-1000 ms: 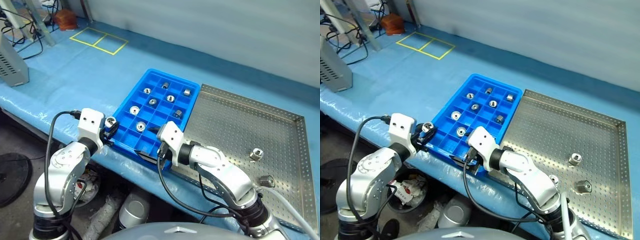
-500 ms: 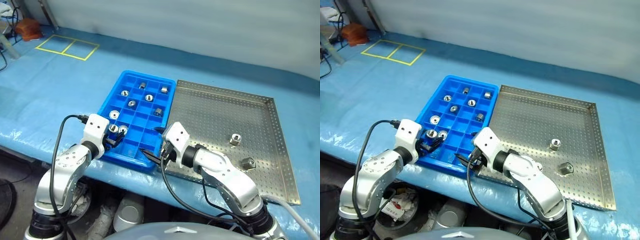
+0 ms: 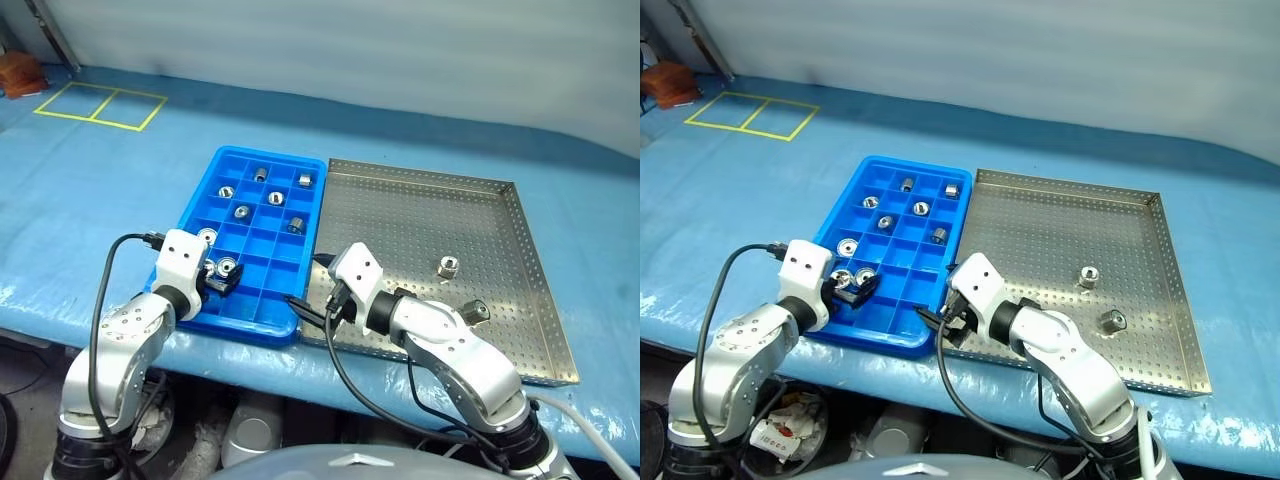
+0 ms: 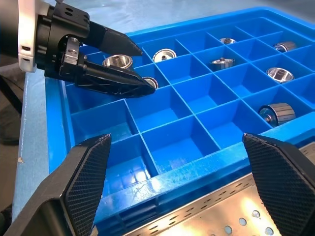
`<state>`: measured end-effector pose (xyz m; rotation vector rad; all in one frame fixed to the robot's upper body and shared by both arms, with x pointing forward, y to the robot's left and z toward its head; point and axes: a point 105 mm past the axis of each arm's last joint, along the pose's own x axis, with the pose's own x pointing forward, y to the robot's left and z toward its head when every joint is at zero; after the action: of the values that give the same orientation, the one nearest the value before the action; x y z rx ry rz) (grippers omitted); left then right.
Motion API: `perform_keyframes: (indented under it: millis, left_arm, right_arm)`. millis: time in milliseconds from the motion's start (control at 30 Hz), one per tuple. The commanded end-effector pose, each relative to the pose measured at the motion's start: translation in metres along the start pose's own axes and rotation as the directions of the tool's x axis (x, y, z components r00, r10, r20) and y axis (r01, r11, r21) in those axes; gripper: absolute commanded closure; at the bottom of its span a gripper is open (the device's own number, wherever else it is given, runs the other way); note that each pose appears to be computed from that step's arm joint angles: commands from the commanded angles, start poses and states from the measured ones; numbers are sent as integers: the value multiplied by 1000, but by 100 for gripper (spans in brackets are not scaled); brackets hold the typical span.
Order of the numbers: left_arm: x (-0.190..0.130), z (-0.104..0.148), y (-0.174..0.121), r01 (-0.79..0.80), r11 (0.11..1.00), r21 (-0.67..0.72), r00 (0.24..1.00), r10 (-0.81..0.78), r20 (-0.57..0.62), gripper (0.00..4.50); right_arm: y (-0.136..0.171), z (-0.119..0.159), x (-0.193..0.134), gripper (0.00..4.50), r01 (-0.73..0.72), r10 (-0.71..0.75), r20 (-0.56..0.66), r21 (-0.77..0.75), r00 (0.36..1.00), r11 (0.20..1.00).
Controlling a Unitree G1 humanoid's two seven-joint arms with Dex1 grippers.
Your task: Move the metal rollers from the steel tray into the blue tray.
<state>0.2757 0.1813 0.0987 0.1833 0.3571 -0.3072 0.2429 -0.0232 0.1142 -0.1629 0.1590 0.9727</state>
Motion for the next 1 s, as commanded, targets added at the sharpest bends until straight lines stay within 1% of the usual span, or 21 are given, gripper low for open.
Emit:
perform_keyframes:
  millis: [33,100,167,567,800,1000]
  left_arm:
    - [-9,37,1,-3,999,36,990,-2,142,1]
    - [-10,44,3,-3,999,33,987,-3,162,1]
    - [-10,44,2,10,999,33,988,-15,153,1]
    - [-7,8,3,-12,1000,-6,1000,12,13,1]
    - [-8,1,10,-48,999,-26,999,47,-12,1]
    - [-6,-7,5,-25,999,-41,999,23,-44,1]
  right_arm:
    - [0,9,-2,0,4,-3,35,-11,999,1000]
    - [-1,9,-3,0,7,-7,34,-11,999,1000]
    - [-2,8,-3,0,13,-13,33,-9,999,1000]
    - [-3,7,-6,0,28,-28,24,3,999,1000]
    - [-3,7,-6,0,24,-24,22,4,999,1000]
    - [-3,8,-5,0,26,-26,29,4,999,1000]
